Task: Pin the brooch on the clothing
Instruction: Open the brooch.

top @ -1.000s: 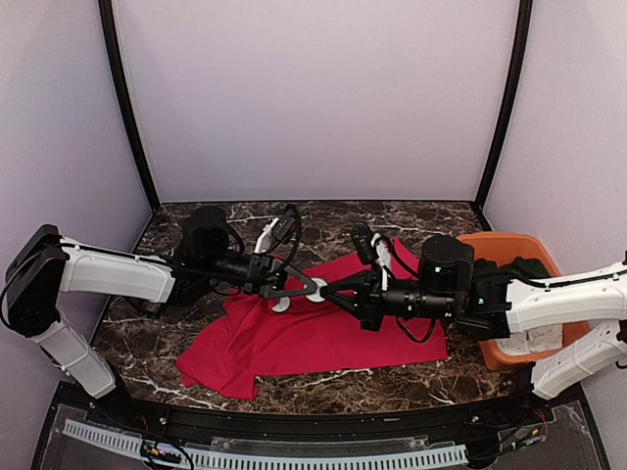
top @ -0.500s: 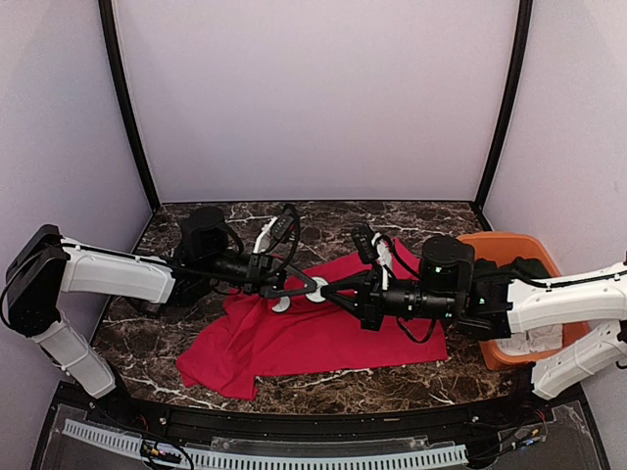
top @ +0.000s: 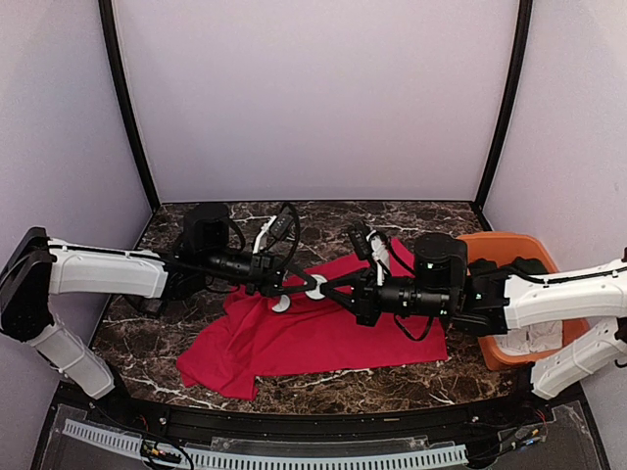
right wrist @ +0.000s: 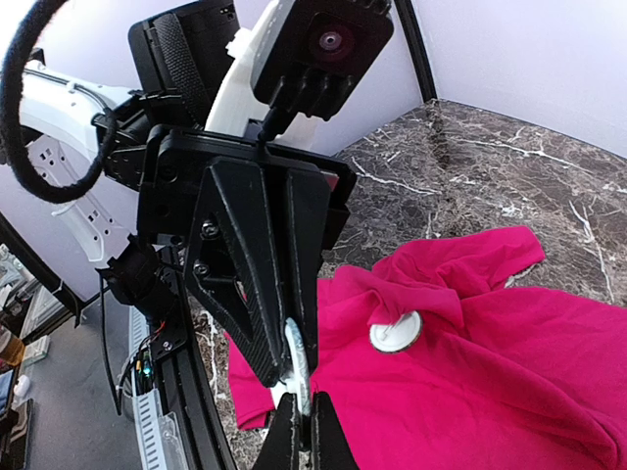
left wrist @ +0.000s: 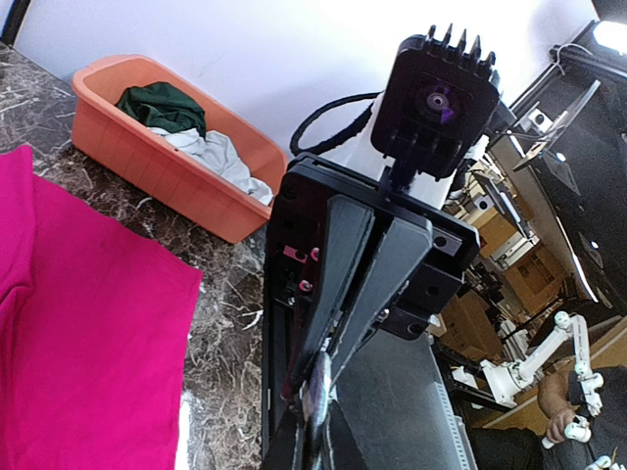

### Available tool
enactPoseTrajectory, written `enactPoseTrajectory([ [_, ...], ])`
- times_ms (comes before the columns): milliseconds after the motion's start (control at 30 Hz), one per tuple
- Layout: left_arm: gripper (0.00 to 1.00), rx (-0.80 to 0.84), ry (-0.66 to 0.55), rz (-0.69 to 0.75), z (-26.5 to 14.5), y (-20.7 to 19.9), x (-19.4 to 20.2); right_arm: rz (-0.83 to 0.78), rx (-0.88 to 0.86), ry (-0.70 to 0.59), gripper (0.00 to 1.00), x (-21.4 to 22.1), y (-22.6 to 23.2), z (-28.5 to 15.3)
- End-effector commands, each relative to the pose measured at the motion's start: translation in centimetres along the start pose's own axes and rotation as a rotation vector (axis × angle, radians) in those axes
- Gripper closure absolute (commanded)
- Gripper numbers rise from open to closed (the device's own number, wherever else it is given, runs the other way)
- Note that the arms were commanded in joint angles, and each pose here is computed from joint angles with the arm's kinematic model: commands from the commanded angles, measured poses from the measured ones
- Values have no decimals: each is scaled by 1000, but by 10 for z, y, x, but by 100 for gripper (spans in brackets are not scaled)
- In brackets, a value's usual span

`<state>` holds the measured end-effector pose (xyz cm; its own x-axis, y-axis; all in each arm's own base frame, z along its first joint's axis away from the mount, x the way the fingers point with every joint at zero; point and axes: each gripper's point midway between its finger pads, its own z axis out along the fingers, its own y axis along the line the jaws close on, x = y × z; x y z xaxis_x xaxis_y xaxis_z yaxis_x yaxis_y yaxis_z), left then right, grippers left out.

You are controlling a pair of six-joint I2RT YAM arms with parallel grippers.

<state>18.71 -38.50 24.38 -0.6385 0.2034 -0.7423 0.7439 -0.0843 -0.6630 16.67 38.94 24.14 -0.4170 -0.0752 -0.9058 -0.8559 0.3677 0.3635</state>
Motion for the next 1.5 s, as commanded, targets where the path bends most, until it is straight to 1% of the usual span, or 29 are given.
enactPoseTrajectory([
  [0, 98, -161, 19, -72, -5, 22, 10, -35, 14, -63, 100, -23, 4, 8],
  [133, 97, -212, -11, -66, -9, 28, 7, -20, 19, -59, 100, -22, 3, 14],
  [200, 90, -226, -24, -61, -11, 28, 6, -15, 29, -60, 100, -22, 1, 15],
  [233, 83, -226, -32, -53, -12, 26, 4, -14, 32, -66, 100, -24, 0, 15],
  [267, 81, -223, -32, -54, -13, 26, 6, -14, 33, -70, 100, -25, 0, 14],
  [300, 73, -206, -39, -50, -13, 22, 6, -12, 37, -72, 100, -25, 0, 14],
  [333, 69, -184, -62, -44, -13, 17, 1, -11, 37, -74, 100, -25, 0, 13],
  [367, 64, -168, -64, -51, -14, 15, 3, -8, 40, -76, 100, -26, -1, 13],
  [467, 58, -115, -114, -48, -19, 3, -6, -6, 42, -84, 100, -25, -2, 8],
  [500, 58, -113, -120, -62, -22, 6, -3, -5, 45, -89, 100, -25, -3, 5],
  [667, 57, -43, -207, -92, -37, 0, -13, -12, 32, -115, 100, -26, -1, -5],
  [867, 57, 60, -256, -166, -36, 0, -17, -23, 13, -108, 100, -21, 1, -5],
  [967, 57, 102, -274, -174, -34, -3, -22, -28, 19, -107, 100, -20, -1, -4],
  [1233, 57, 118, -250, -219, -23, 2, -15, -57, 39, -141, 100, -23, -5, -7],
  [1467, 58, 146, -242, -227, -16, 0, -14, -64, 38, -144, 100, -20, -7, -1],
])
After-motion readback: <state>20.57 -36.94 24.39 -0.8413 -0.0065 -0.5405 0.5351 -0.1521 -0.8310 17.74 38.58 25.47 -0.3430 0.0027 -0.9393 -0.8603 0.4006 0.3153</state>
